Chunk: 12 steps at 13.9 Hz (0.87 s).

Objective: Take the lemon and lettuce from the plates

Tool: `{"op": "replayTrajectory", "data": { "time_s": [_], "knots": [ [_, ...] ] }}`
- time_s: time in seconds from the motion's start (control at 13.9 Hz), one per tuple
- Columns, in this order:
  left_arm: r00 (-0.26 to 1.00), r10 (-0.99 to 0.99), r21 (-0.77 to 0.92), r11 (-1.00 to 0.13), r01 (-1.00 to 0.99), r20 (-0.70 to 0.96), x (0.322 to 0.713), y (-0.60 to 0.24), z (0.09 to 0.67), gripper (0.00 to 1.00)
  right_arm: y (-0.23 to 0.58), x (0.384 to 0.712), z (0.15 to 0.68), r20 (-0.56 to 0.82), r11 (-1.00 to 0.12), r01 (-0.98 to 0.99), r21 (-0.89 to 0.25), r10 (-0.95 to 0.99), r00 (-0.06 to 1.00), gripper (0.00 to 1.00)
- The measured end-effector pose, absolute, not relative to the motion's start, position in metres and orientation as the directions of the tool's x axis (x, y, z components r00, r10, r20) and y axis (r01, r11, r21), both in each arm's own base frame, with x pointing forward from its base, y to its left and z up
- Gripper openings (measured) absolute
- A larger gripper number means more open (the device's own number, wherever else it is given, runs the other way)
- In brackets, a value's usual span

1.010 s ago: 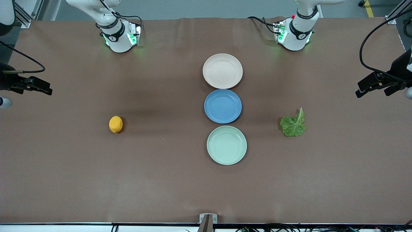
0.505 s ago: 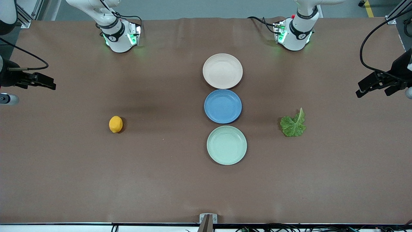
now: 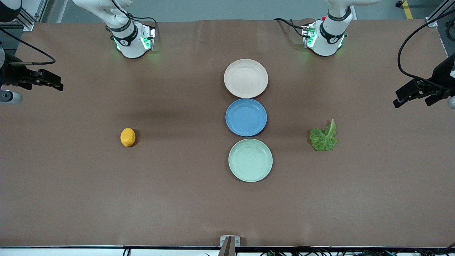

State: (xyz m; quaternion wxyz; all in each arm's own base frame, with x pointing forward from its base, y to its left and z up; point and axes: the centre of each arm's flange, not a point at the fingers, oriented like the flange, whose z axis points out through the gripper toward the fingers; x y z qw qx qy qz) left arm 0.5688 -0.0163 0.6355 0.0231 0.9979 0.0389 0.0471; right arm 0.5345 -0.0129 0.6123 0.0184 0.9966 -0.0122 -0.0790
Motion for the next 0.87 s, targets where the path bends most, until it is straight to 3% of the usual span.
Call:
{"op": "replayTrajectory", "data": {
  "time_s": [0.87],
  "knots": [
    [0.992, 0.081, 0.05, -0.996, 0.077, 0.092, 0.569, -0.016, 0.636, 1.0, -0.014, 0.509, 0.628, -0.047, -1.0, -0.027, 0.008, -0.027, 0.999, 1.0]
  ]
}}
